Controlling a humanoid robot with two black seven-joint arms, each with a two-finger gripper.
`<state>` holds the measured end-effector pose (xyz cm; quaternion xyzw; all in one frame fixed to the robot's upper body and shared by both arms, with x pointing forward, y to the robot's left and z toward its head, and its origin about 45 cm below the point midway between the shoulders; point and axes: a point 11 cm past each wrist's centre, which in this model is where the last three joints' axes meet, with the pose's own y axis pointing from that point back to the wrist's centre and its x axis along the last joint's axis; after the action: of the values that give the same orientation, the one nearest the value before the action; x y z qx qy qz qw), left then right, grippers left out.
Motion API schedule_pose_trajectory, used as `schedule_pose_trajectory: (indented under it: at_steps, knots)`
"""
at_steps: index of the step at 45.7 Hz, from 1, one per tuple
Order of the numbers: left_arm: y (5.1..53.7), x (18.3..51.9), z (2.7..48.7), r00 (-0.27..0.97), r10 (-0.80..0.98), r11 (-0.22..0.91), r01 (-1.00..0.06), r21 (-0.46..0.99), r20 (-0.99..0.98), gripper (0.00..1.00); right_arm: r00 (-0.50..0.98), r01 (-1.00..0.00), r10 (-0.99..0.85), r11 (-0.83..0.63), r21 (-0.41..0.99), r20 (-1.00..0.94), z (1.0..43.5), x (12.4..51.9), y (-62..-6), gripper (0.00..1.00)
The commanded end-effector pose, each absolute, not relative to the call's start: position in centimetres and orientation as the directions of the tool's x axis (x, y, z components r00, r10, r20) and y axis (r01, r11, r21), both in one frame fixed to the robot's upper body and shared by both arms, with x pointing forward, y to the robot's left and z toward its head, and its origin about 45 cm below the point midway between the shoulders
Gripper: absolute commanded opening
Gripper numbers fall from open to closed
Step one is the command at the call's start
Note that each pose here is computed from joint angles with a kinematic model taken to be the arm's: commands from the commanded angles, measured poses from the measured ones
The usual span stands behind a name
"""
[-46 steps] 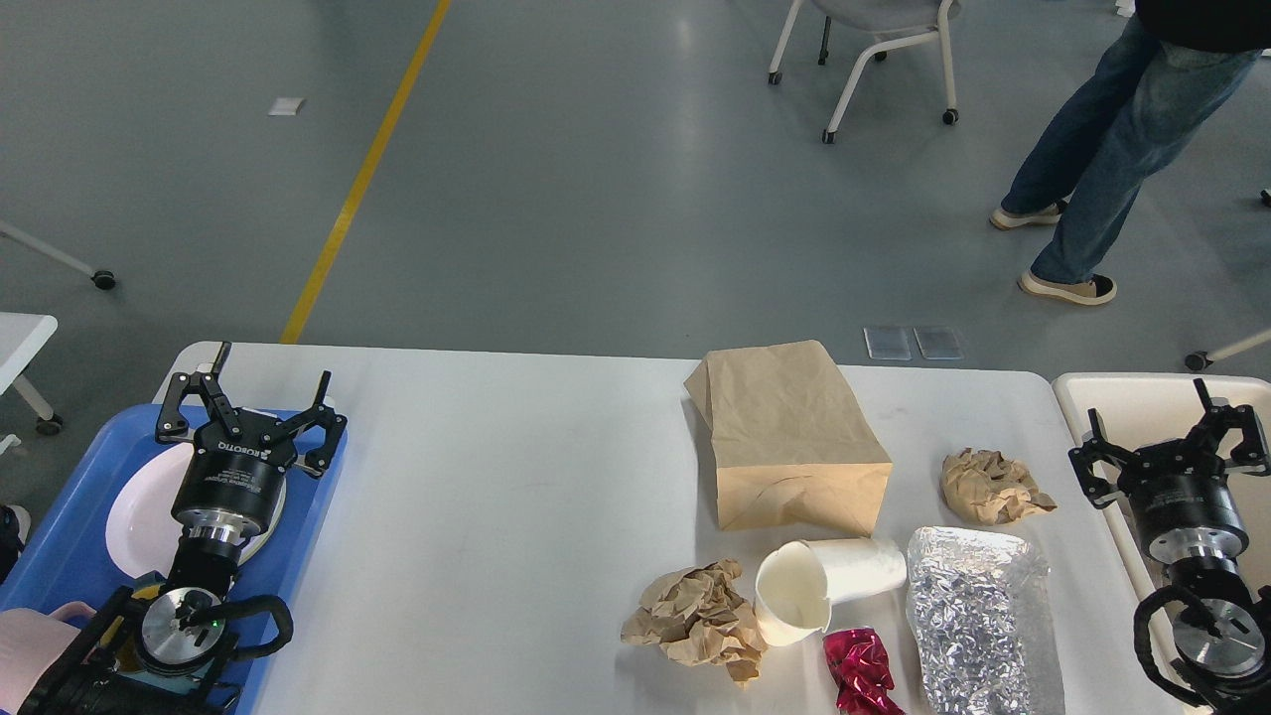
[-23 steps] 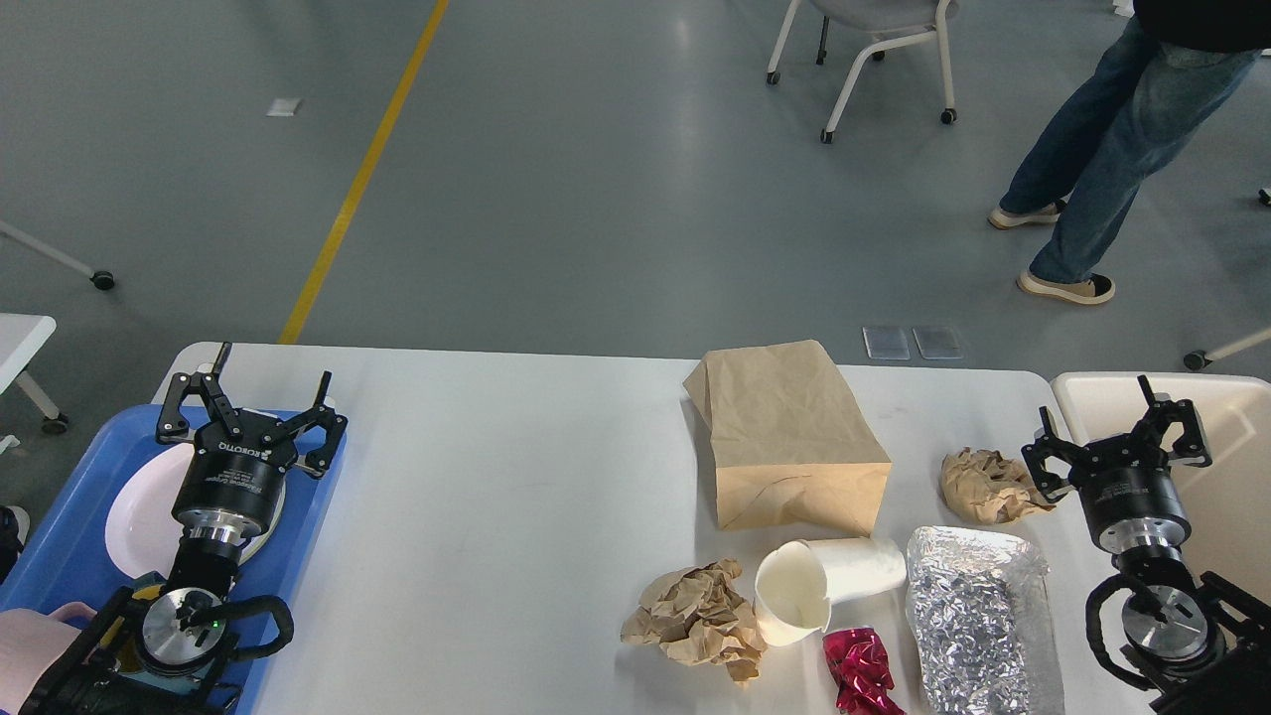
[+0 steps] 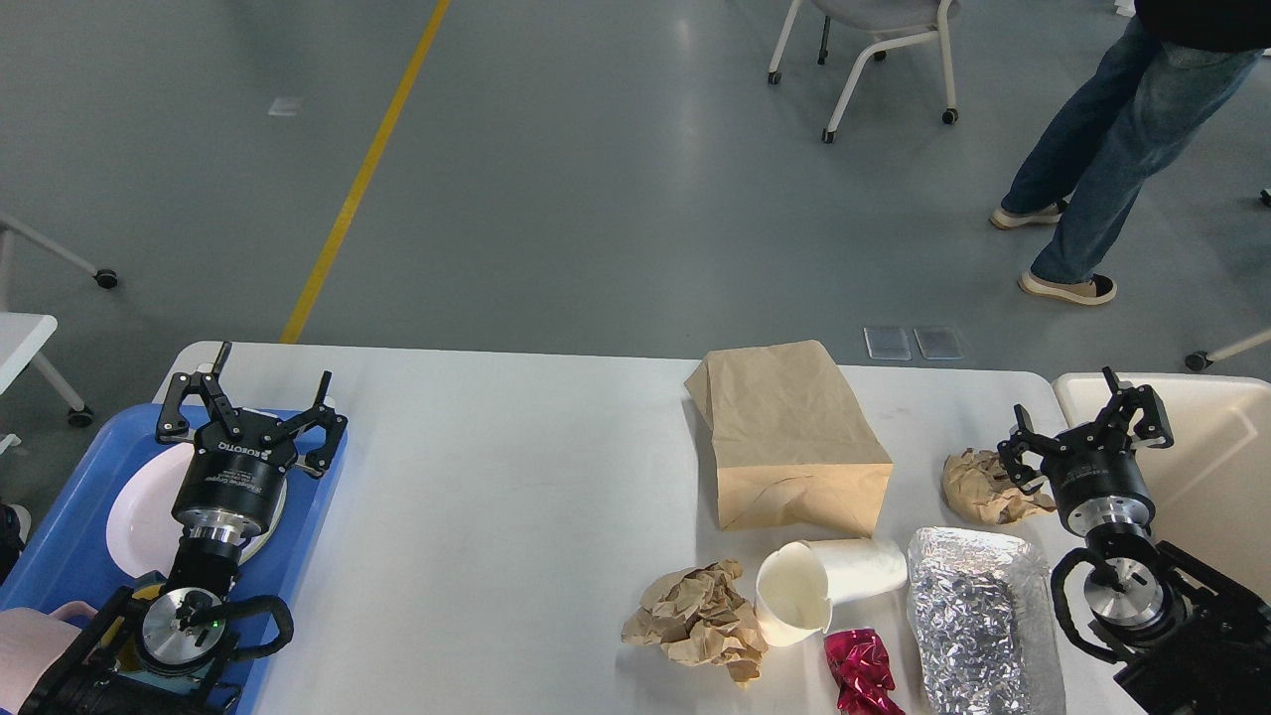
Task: Tidy desktop
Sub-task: 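Move the right gripper toward the bread roll near the paper bag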
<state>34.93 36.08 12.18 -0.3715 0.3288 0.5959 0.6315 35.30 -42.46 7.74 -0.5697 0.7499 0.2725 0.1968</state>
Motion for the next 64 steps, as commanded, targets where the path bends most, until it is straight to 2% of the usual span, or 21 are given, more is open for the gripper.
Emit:
schedule_pose_trajectory:
  at_steps: [1, 64]
  knots:
    - [36.1, 34.9, 12.2, 0.073, 0.509, 0.014, -0.997, -0.077, -0.858, 0.96, -0.254, -0.967, -0.741, 0.178, 0.183, -0.621, 7.5, 35.5, -41.2, 1.00]
    - [36.0, 34.9, 12.2, 0.073, 0.507, 0.014, -0.997, -0.077, -0.859, 0.97, -0.173, -0.985, -0.744, 0.128, 0.116, -0.646, 10.0, 38.4, -39.1, 1.00]
